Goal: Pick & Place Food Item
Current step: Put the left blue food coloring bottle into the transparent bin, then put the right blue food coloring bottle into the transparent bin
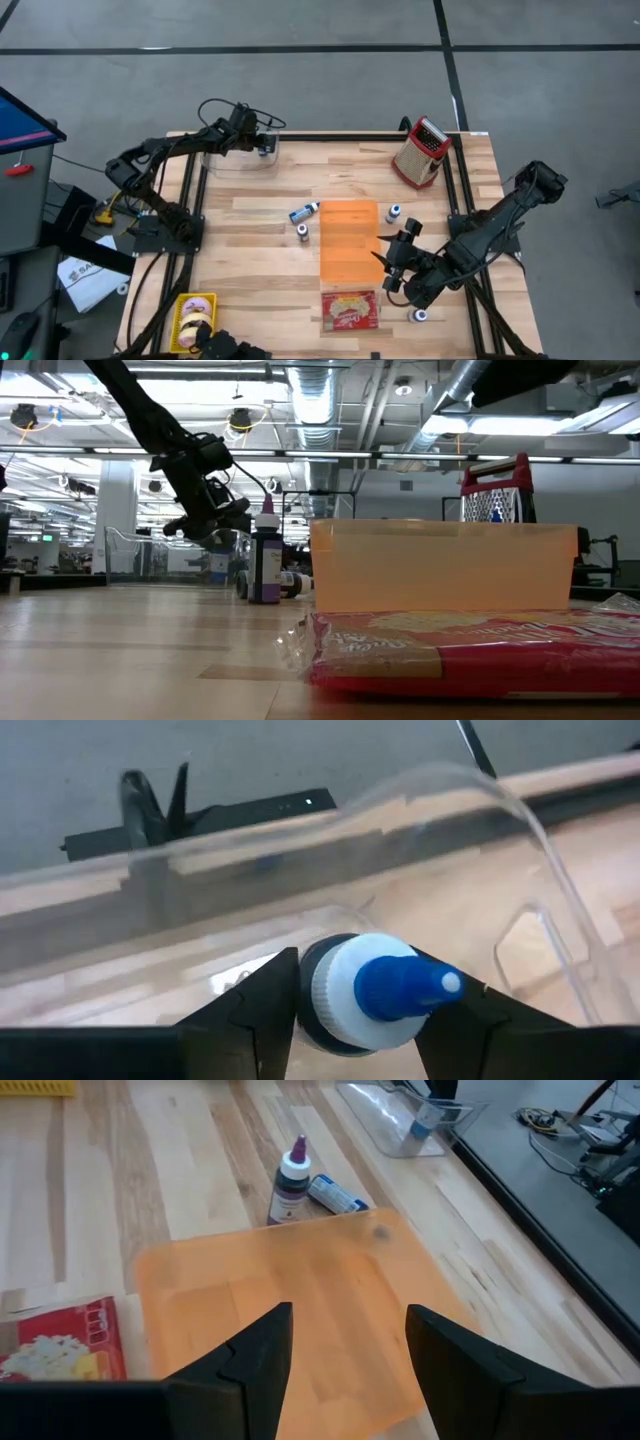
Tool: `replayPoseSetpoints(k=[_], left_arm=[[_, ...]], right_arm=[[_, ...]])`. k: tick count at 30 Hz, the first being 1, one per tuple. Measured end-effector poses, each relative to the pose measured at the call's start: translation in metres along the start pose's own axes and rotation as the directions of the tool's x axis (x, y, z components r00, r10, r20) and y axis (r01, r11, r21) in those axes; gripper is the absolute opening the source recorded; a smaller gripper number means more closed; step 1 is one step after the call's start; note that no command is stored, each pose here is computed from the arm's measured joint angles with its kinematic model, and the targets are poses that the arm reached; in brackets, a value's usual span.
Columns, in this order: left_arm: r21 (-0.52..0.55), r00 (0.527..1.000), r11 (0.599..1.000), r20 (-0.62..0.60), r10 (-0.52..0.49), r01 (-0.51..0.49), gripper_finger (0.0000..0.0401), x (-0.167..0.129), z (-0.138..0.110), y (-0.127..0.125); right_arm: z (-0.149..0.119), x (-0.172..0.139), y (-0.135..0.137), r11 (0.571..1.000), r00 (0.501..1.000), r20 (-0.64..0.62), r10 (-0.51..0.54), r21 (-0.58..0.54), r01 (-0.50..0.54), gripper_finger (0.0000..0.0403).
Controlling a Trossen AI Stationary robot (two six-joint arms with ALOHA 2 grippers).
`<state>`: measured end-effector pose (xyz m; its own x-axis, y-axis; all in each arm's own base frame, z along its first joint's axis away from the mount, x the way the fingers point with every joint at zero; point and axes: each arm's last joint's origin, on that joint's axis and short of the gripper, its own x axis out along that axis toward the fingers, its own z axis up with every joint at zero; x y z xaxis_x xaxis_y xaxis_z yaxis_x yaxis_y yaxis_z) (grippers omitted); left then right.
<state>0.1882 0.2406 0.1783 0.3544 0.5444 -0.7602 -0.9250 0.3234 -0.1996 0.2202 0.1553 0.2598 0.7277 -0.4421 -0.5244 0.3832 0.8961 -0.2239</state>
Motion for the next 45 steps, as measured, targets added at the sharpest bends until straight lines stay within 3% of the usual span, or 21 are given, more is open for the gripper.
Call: replayPoseSetpoints(k=[12,18,23,26,28,31,34,40,43,45], left_arm=[[0.067,0.995,0.997,0.09,-0.045,0.039,0.019,-0.005,0.007,-0.003],[0.165,0.986,0.985,0.142,-0.083,0.059,0.0199,-0.042,0.014,-0.006],[0.295,0.985,0.946,0.066,-0.159,0.133,0.0197,-0.082,0.002,-0.013],[0.394,0.964,0.882,-0.044,-0.262,0.258,0.0191,-0.104,-0.014,-0.024],[0.454,0.934,0.818,-0.132,-0.332,0.355,0.0186,-0.116,-0.028,-0.034],[0.566,0.858,0.649,-0.266,-0.44,0.508,0.0178,-0.131,-0.057,-0.05],[0.626,0.803,0.522,-0.33,-0.497,0.58,0.017,-0.14,-0.088,-0.062],[0.671,0.764,0.441,-0.306,-0.567,0.596,0.0179,-0.15,-0.142,-0.078],[0.727,0.753,0.403,-0.234,-0.615,0.555,0.0195,-0.152,-0.164,-0.088],[0.759,0.75,0.4,-0.171,-0.639,0.513,0.0208,-0.153,-0.175,-0.096]], right_arm=[[0.001,0.0,-0.001,1.0,1.0,0.001,-0.002,0.001,0.002,0.0189],[0.001,0.0,-0.001,1.0,1.0,0.002,-0.001,0.004,0.001,0.0189],[0.002,0.003,-0.003,1.0,1.0,-0.001,-0.012,0.009,0.012,0.0189],[0.003,0.005,-0.004,1.0,1.0,-0.004,-0.021,0.012,0.021,0.0189],[0.003,0.006,-0.005,1.0,1.0,-0.005,-0.025,0.015,0.025,0.0189],[0.004,0.006,-0.005,1.0,1.0,-0.002,-0.024,0.019,0.024,0.0189],[0.004,0.005,-0.003,0.999,1.0,0.007,-0.014,0.033,0.014,0.0189],[0.003,0.001,0.0,0.999,1.0,0.017,0.008,0.034,-0.009,0.0189],[0.005,0.0,0.001,0.999,1.0,0.018,0.013,0.034,-0.013,0.0189],[0.008,-0.001,0.001,0.999,1.0,0.023,0.016,0.031,-0.017,0.0189]])
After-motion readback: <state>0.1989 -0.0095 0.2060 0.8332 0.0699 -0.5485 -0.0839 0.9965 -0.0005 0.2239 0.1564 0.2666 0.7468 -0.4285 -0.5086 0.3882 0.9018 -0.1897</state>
